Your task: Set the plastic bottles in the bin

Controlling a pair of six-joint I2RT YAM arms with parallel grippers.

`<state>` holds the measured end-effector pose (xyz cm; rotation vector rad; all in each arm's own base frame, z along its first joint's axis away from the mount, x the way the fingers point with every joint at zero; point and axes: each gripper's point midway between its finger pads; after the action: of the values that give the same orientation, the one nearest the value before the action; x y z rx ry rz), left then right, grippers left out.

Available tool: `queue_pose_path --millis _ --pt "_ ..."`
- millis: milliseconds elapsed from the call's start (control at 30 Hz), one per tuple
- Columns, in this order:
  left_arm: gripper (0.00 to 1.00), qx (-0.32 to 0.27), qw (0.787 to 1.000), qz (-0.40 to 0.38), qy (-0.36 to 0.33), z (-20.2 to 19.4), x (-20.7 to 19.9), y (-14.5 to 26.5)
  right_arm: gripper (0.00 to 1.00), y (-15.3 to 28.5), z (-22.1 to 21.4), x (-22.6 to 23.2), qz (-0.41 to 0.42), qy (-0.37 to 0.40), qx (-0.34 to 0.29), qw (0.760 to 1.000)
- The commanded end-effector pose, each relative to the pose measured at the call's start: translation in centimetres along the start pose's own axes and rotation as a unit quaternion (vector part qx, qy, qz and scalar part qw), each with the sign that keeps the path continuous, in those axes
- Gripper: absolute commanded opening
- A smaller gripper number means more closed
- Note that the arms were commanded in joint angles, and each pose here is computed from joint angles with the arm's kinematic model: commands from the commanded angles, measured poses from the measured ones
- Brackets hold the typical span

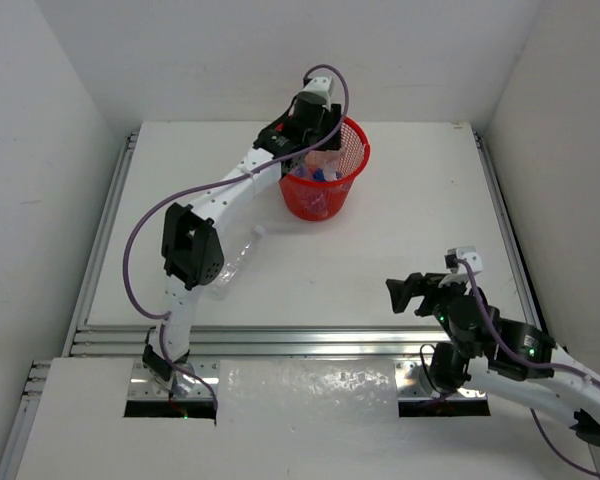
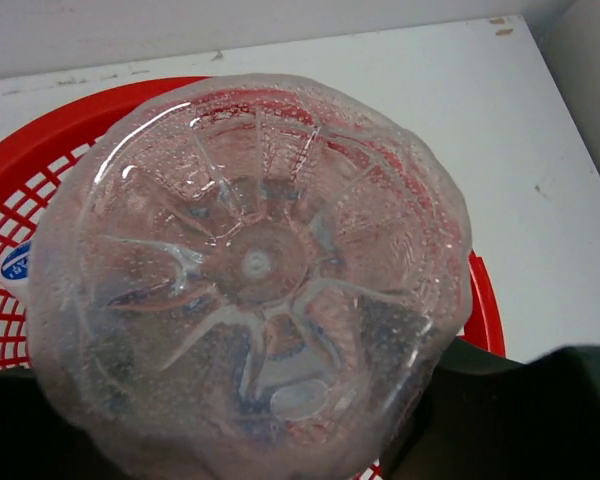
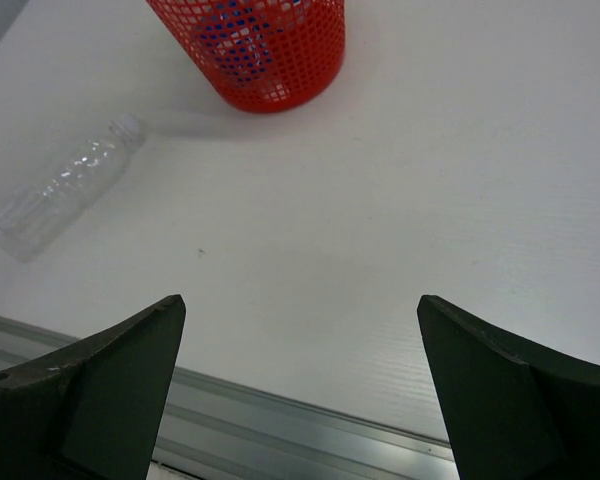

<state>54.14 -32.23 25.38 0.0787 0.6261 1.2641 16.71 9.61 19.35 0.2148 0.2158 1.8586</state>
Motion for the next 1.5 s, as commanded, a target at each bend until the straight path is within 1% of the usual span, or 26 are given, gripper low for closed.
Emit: queue_pose_path --millis 0,33,67,100,167,267,300,400,533,633,700,733,800,833,867,933,1000,1033,1133,1167,1233,1267,1333,1367,1400,1467 --pt "0.68 -0.024 0.999 -0.02 0.021 2.8 -1.6 2.6 0.99 -0.2 0.7 0.6 0.003 0.0 -0.002 1.0" --pt "0.78 -0.016 1.0 -0.015 0.022 2.5 -1.4 2.9 0.99 -0.3 0.7 0.7 0.003 0.001 -0.002 1.0" --pt "0.97 -0.016 0.999 -0.014 0.025 2.7 -1.4 3.2 0.99 -0.4 0.7 0.8 0.004 0.002 -0.002 1.0" --pt "1.0 -0.026 0.999 -0.014 0.032 3.6 -1.7 4.1 0.99 -0.5 0.6 0.9 0.005 0.002 -0.003 1.0" --pt "1.0 -0.036 0.999 -0.001 0.037 4.7 -1.4 5.3 0.99 -0.6 0.6 1.1 0.008 0.002 -0.001 1.0" --pt "1.0 -0.089 0.994 0.039 0.056 8.9 -0.3 8.4 0.99 -0.7 0.6 1.5 0.014 0.005 0.003 1.0" --pt "1.0 -0.121 0.989 0.055 0.064 11.2 0.3 10.2 0.99 -0.7 0.7 1.6 0.015 0.006 0.004 1.0" --pt "1.0 -0.166 0.977 0.114 0.076 14.4 3.3 13.8 0.99 -0.9 0.6 2.0 0.018 0.016 0.013 1.0" --pt "1.0 -0.146 0.968 0.181 0.093 13.6 8.5 17.3 0.99 -1.4 0.2 2.6 0.021 0.034 0.027 0.999" --pt "1.0 -0.124 0.962 0.222 0.096 9.9 11.8 20.4 0.99 -1.9 0.2 3.8 0.04 0.048 0.029 0.998" --pt "1.0 -0.076 0.97 0.214 0.091 5.0 13.3 22.1 0.99 -2.4 -0.1 4.4 0.04 0.057 0.038 0.997" --pt "1.0 -0.017 0.977 0.199 0.072 0.5 14.2 21.3 0.99 -2.5 -0.2 4.5 0.04 0.059 0.041 0.997" --pt "1.0 0.023 0.982 0.181 0.055 -2.5 14.7 22.3 0.99 -2.8 -0.2 5.3 0.052 0.061 0.044 0.996" --pt "1.0 0.077 0.98 0.184 0.029 -6.1 15.9 22.1 0.99 -2.9 0.0 5.8 0.061 0.055 0.037 0.996" --pt "1.0 0.105 0.976 0.192 0.016 -7.9 16.7 21.9 0.99 -3.0 0.0 6.0 0.069 0.059 0.034 0.995" --pt "1.0 0.188 0.95 0.247 -0.027 -12.9 20.0 21.9 0.99 -2.9 0.4 6.8 0.086 0.052 0.025 0.995" --pt "1.0 0.242 0.927 0.282 -0.054 -15.9 22.4 22.0 0.99 -2.9 0.5 7.2 0.096 0.053 0.024 0.994" --pt "1.0 0.285 0.908 0.299 -0.07 -18.6 24.3 21.6 0.99 -2.9 0.8 7.4 0.1 0.049 0.022 0.994" --pt "1.0 0.337 0.894 0.291 -0.055 -21.8 24.9 19.9 0.99 -2.7 0.8 8.2 0.12 0.039 0.024 0.992" --pt "1.0 0.34 0.894 0.286 -0.052 -22.3 24.8 19.2 0.99 -2.6 0.5 8.3 0.126 0.038 0.027 0.991" --pt "0.99 0.364 0.883 0.295 -0.042 -23.7 25.6 18.5 0.99 -2.4 0.1 8.3 0.132 0.033 0.029 0.99" --pt "0.97 0.37 0.881 0.293 -0.038 -24.2 25.7 18.3 0.99 -2.3 -0.1 8.3 0.134 0.03 0.03 0.99" --pt "0.84 0.392 0.876 0.28 -0.027 -25.4 25.6 18.2 0.99 -2.2 -0.3 7.8 0.13 0.026 0.025 0.991" --pt "0.71 0.394 0.877 0.273 -0.023 -25.6 25.4 18.1 0.99 -2.1 -0.3 7.6 0.127 0.026 0.023 0.991" --pt "0.36 0.389 0.883 0.263 -0.016 -25.2 24.8 18.3 0.99 -2.0 -0.1 7.3 0.123 0.024 0.018 0.992" --pt "0.26 0.372 0.892 0.257 -0.011 -24.0 24.2 18.7 0.99 -1.9 0.1 7.1 0.121 0.026 0.015 0.992"
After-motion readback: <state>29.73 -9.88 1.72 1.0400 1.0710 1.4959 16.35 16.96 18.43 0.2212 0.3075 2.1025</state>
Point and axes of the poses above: each gripper's point midway between its finger pads, its own y axis back along the fingers, its own x axis along the line the jaws close on, z = x × y, and after that the axes turned 12 degrees about y, right-handed
